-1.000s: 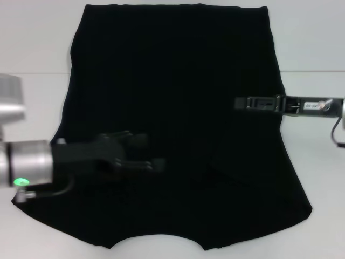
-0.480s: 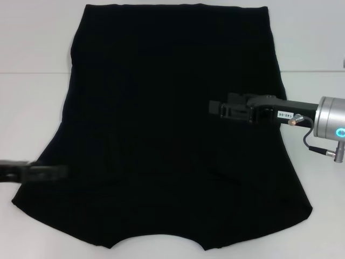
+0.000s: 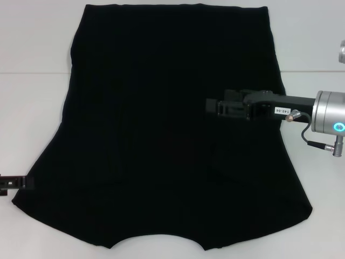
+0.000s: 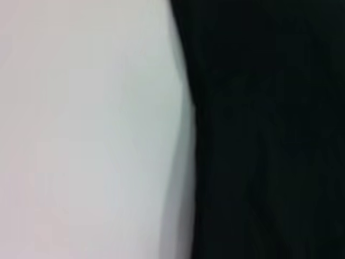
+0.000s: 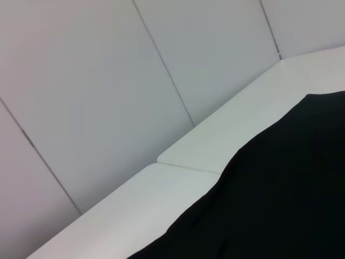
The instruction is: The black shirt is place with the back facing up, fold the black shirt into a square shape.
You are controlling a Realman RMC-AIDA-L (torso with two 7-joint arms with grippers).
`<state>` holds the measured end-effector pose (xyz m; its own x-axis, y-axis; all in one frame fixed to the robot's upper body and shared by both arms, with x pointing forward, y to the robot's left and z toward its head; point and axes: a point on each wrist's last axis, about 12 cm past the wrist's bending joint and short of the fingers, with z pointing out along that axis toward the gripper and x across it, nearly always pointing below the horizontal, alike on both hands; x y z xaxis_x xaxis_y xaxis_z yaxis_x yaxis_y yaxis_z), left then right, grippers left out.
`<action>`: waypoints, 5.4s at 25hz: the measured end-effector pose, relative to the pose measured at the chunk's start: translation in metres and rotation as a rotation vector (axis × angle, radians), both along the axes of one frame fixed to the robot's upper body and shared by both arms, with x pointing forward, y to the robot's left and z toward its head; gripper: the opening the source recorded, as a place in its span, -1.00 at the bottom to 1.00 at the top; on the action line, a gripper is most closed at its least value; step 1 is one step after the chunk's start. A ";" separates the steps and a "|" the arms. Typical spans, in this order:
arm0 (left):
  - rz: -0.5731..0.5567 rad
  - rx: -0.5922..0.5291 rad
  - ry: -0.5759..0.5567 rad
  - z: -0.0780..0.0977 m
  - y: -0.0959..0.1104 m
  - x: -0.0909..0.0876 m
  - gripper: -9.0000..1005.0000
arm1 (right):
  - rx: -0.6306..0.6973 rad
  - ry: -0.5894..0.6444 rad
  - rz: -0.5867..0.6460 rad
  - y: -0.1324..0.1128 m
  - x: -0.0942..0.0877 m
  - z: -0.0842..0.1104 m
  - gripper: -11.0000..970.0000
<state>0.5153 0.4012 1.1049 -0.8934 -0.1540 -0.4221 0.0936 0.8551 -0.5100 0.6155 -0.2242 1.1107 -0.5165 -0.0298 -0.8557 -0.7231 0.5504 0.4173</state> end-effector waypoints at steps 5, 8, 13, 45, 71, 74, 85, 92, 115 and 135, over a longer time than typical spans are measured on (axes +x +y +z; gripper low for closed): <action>0.011 0.006 0.035 -0.002 -0.002 0.003 0.86 | -0.004 0.000 0.006 0.000 0.000 0.001 0.89; 0.009 0.015 0.053 -0.004 -0.004 0.005 0.86 | -0.003 -0.001 0.008 0.000 0.000 0.001 0.89; -0.017 0.030 0.077 -0.008 -0.009 0.008 0.86 | -0.001 0.001 0.009 0.001 0.000 0.001 0.89; -0.085 0.061 0.054 -0.012 -0.020 0.019 -0.50 | -0.008 0.077 -0.003 -0.016 -0.007 -0.005 0.89; -0.076 0.055 0.005 -0.013 -0.019 0.020 -0.93 | -0.089 0.603 -0.141 -0.149 -0.085 -0.028 0.88; -0.081 0.058 0.000 -0.012 -0.019 0.021 -0.93 | -0.109 0.611 -0.115 -0.137 -0.081 -0.032 0.88; -0.084 0.057 -0.005 -0.012 -0.019 0.022 -0.93 | -0.151 0.647 -0.104 -0.125 -0.074 -0.035 0.87; -0.084 0.057 -0.006 -0.012 -0.019 0.022 -0.93 | -0.160 0.649 -0.123 -0.128 -0.073 -0.034 0.86; -0.081 0.057 -0.025 -0.011 -0.020 0.025 -0.93 | -0.177 0.666 -0.088 -0.107 -0.067 -0.038 0.85; -0.078 0.060 -0.028 -0.011 -0.019 0.025 -0.93 | -0.186 0.667 -0.044 -0.093 -0.061 -0.034 0.78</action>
